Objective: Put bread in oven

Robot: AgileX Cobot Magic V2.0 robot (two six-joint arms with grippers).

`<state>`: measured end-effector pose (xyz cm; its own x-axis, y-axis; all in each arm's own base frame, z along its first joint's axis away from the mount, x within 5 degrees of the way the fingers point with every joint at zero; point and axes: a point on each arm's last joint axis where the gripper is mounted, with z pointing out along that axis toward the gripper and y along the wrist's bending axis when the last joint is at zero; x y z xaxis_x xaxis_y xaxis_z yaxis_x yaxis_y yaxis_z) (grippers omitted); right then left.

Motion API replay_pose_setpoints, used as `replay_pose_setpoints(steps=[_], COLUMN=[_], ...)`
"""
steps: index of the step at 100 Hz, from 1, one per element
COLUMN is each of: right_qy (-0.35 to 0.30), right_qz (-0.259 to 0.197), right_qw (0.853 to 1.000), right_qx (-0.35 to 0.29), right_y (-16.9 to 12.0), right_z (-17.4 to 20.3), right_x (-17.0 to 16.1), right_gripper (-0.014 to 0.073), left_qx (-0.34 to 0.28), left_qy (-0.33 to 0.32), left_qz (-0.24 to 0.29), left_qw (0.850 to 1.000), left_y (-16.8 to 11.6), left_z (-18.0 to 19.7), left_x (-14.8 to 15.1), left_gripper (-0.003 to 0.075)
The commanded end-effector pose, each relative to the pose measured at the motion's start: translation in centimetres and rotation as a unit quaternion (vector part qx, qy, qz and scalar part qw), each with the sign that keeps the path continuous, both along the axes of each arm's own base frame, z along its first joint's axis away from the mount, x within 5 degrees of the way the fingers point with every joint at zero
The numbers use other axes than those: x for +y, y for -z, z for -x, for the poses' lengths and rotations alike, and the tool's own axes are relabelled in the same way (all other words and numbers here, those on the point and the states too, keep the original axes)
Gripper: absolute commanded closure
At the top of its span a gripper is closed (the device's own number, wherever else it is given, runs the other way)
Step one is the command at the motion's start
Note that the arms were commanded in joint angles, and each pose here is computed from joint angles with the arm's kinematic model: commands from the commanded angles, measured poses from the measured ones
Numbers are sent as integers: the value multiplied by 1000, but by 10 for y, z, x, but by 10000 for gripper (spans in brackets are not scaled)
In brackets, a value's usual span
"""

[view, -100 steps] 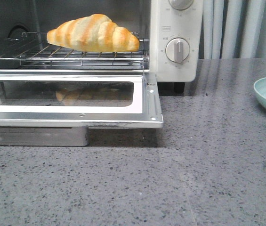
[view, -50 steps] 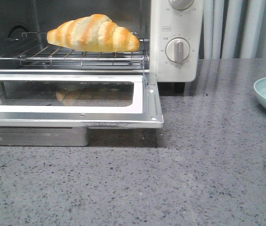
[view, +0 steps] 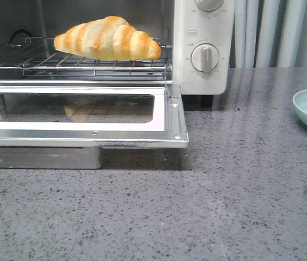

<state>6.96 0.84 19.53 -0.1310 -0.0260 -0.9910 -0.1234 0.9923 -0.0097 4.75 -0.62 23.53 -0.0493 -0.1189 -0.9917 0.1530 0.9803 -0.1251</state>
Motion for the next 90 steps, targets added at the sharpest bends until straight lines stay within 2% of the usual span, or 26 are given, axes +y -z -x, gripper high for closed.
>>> replay_pose_setpoints(steps=[1, 32, 47, 68, 90], right_qy=[13, 89, 98, 115, 112], right_qz=[-6, -2, 3, 33, 28], right_qw=[999, 995, 995, 992, 993], right_qx=[-46, -37, -16, 36, 39], right_y=[-5, -1, 5, 15, 16], right_z=[2, 8, 13, 17, 17], right_x=[-2, -12, -14, -17, -17], right_gripper=[652, 652, 652, 652, 652], left_qx=[-62, -62, -62, -62, -62], left_qy=[4, 4, 4, 4, 4], left_qz=[13, 13, 13, 13, 13], left_qw=[998, 998, 998, 998, 998], left_y=[-17, -17, -17, -17, -17], left_z=[5, 5, 5, 5, 5], left_x=[0, 0, 0, 0, 0], left_gripper=[741, 741, 741, 741, 741])
